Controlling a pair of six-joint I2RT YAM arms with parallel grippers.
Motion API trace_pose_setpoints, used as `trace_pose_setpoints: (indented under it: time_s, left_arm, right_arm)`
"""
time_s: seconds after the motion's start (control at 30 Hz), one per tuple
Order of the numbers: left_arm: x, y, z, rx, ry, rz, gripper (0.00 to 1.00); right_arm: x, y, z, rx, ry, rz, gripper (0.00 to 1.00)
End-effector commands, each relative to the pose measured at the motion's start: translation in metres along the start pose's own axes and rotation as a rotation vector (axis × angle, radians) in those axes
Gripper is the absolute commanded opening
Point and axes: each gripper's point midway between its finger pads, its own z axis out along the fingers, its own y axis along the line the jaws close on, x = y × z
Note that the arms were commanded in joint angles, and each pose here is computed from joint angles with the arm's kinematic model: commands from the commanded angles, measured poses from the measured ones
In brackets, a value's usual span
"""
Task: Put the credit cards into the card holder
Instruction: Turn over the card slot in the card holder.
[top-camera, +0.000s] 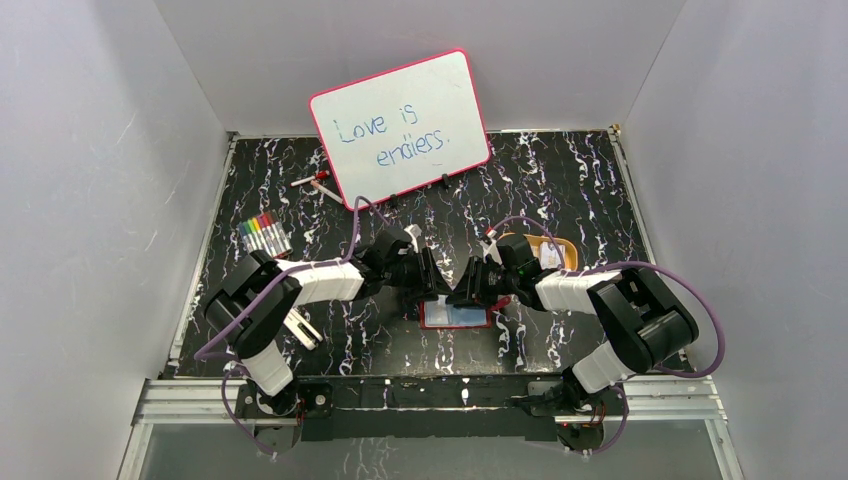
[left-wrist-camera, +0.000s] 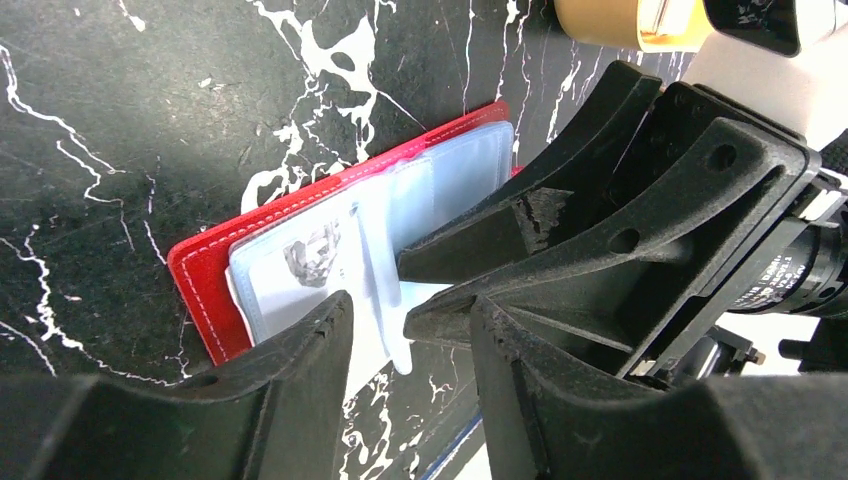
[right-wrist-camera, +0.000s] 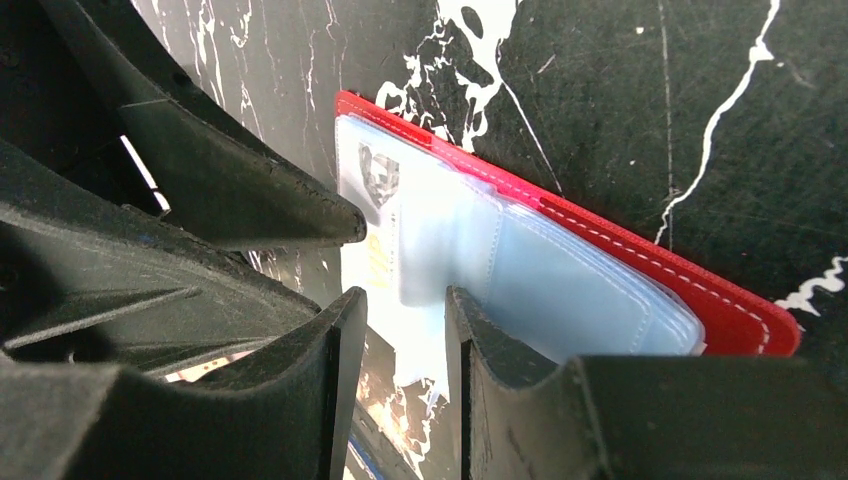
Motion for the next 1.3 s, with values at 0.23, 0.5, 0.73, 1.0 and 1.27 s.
trace_pose_setpoints:
  time_s: [0.23, 0.5, 0.73, 1.0, 1.27]
  left_arm:
    - [-0.013, -0.01, -0.018, 0.029, -0.054, -0.055, 0.51]
    - [-0.025, -0.018, -0.03, 0.035, -0.121, -0.07, 0.54]
    - [-0.019, -0.005, -0.006, -0.036, -0.024, -0.086, 0.51]
    - [-0.012, -0.007, 0.009, -0.034, 0.069, -0.056, 0.49]
    - [-0.002, 0.004, 0.015, -0.072, 0.145, 0.004, 0.37]
  right_arm:
    - [-0.002, 0.031, -0.006, -0.143, -0.017, -0.104, 0.45]
    - [-0.001, 0.03, -0.007, -0.145, -0.019, -0.121, 0.45]
    - [0.001, 0.027, -0.008, -0.15, -0.025, -0.148, 0.45]
    - [0.004, 0.024, -0.003, -0.156, -0.005, -0.142, 0.45]
    - [0.003, 0.024, -0.001, -0.157, 0.003, -0.143, 0.45]
